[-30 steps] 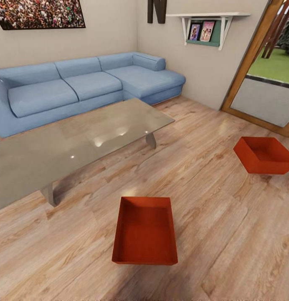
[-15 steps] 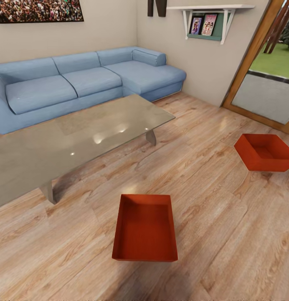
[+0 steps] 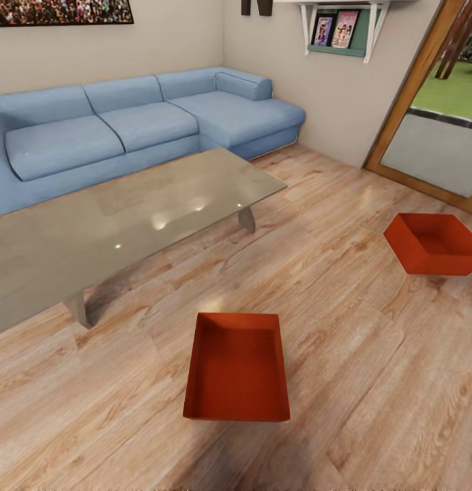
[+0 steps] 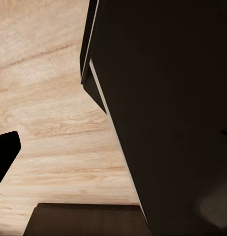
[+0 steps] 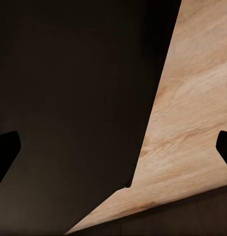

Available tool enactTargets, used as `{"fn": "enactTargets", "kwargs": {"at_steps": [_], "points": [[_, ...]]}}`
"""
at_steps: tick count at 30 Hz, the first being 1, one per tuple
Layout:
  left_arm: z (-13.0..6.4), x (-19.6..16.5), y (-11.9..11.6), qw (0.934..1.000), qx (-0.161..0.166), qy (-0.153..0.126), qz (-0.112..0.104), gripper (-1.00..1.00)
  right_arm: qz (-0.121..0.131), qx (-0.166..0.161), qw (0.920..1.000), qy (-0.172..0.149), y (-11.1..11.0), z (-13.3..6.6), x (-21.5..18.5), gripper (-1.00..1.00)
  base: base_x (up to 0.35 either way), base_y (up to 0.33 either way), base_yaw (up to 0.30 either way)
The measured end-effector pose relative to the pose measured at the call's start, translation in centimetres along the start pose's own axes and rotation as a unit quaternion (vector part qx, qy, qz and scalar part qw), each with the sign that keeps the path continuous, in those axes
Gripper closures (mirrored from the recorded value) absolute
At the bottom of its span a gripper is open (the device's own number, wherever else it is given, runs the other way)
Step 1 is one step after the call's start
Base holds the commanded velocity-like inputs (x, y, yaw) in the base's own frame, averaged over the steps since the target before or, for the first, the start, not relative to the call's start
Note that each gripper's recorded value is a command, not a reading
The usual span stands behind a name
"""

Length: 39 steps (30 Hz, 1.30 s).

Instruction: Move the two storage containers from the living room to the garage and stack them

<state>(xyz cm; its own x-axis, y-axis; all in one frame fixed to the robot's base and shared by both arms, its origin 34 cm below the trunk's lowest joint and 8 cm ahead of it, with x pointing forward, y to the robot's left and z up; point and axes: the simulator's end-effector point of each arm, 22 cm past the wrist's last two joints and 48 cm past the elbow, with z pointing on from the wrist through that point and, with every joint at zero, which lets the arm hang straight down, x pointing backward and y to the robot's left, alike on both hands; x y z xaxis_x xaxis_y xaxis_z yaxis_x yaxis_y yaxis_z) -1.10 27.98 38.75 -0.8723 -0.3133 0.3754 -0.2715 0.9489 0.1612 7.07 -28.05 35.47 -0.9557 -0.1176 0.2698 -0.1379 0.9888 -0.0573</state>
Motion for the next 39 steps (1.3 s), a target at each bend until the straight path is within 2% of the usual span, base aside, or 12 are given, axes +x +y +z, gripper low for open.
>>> {"fn": "enactTargets", "kwargs": {"at_steps": [18,21,29,39], "points": [[0.0,0.5,0.2,1.0000,-0.002,0.006,0.000,-1.00,-0.002,0.004,1.0000,0.005,0.1,0.0,0.4,-1.00,0.000,0.000,0.000],[0.0,-1.1,1.2,0.9999,-0.006,-0.010,0.005,-1.00,-0.002,0.004,1.0000,0.005,0.2,0.0,1.0,-1.00,0.000,0.000,0.000],[-0.2,-4.6,1.6,0.9992,-0.007,-0.040,0.006,-1.00,-0.001,0.007,1.0000,0.001,-0.2,0.0,0.6,-1.00,0.000,0.000,0.000],[-0.5,-7.5,2.6,0.9978,-0.013,-0.065,0.006,-1.00,0.001,0.013,0.9999,-0.006,-1.5,0.1,-0.1,-1.00,0.000,0.000,0.000]]}}
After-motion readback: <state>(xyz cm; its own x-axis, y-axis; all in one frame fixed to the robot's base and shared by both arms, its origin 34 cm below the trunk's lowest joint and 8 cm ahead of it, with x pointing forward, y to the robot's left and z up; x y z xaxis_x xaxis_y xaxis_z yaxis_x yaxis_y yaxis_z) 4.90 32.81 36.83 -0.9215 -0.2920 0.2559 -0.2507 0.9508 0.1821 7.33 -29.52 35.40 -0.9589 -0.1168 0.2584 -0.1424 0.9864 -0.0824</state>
